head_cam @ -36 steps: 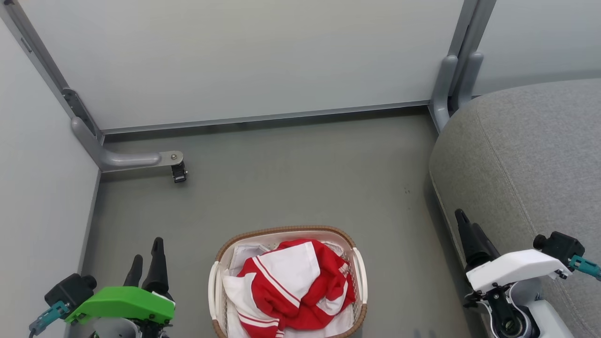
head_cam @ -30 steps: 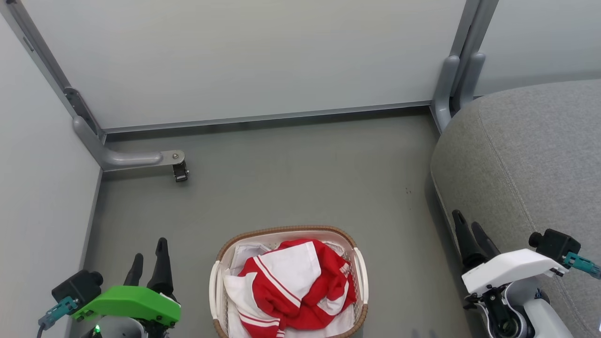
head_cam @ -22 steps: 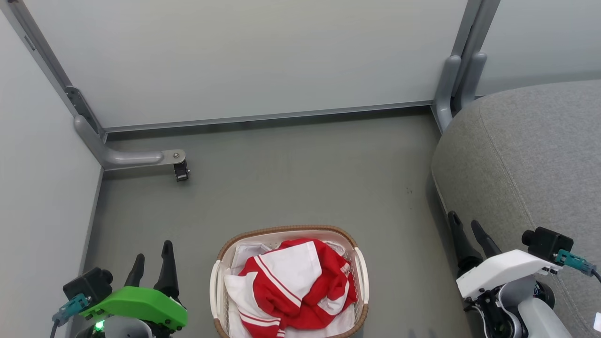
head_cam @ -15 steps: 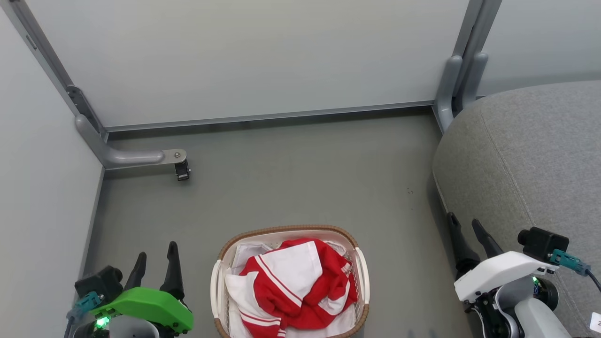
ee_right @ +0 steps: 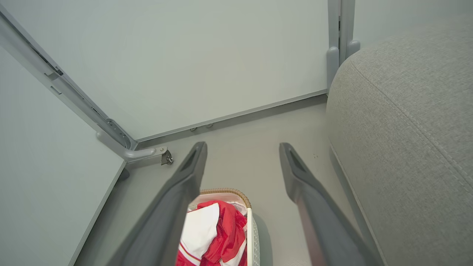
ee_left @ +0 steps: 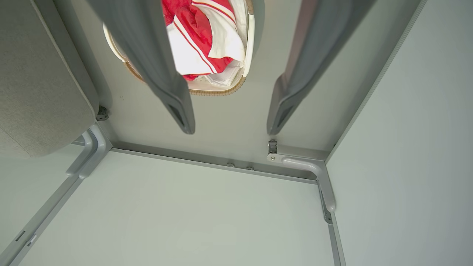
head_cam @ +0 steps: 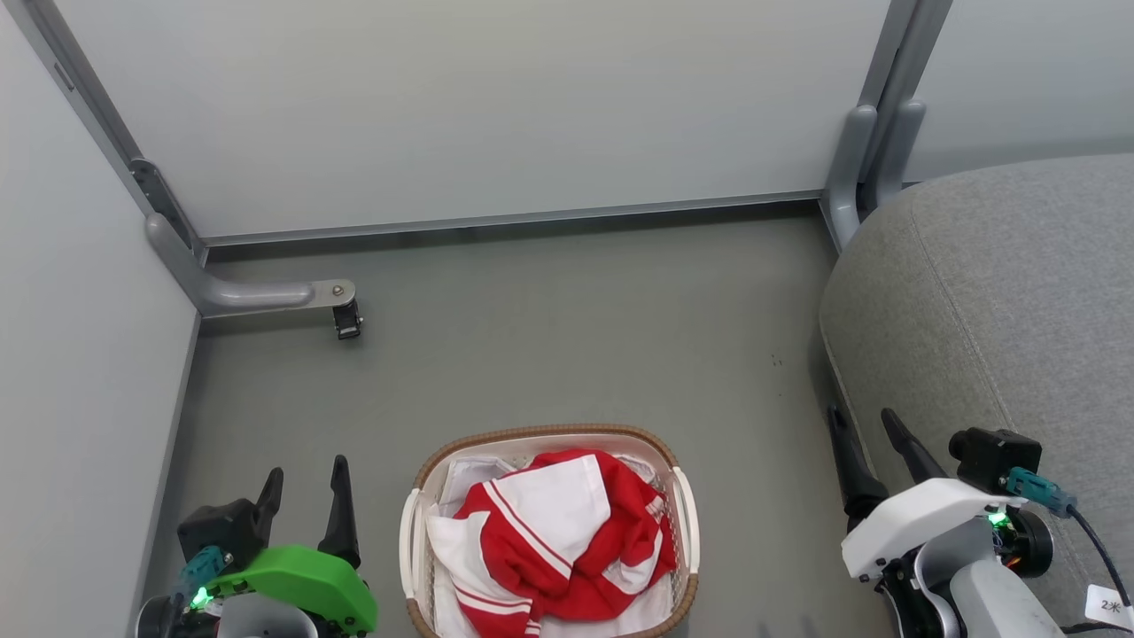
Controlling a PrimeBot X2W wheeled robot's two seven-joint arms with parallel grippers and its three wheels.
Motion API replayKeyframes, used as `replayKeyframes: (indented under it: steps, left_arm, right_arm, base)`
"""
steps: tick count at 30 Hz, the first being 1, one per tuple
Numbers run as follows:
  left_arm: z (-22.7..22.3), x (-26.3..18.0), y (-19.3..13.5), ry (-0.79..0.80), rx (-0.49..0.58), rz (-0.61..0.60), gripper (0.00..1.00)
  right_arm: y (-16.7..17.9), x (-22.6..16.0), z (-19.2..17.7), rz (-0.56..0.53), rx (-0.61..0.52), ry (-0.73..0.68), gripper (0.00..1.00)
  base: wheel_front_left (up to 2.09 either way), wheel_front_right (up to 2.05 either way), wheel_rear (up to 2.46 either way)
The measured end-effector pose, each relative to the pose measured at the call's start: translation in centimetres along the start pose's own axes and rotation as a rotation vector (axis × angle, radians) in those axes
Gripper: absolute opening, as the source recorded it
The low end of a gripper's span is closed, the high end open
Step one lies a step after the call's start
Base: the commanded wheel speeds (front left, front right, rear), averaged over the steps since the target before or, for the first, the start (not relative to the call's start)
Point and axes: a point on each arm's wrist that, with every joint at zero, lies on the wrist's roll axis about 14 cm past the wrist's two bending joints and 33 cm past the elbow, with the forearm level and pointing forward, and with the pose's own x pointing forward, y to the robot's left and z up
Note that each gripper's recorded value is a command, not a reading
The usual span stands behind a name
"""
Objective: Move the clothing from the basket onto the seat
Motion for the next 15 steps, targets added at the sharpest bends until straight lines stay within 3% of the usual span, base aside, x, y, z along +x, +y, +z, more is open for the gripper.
replayKeyframes:
  steps: [15]
  left_arm:
    - [0.96,-0.07,-0.34,-0.058,0.114,0.002,1.0]
  right_arm:
    - [0.21,0.15,-0.04,0.012,-0.149,-0.011,1.0]
  base:
    - [0.0,0.0,0.0]
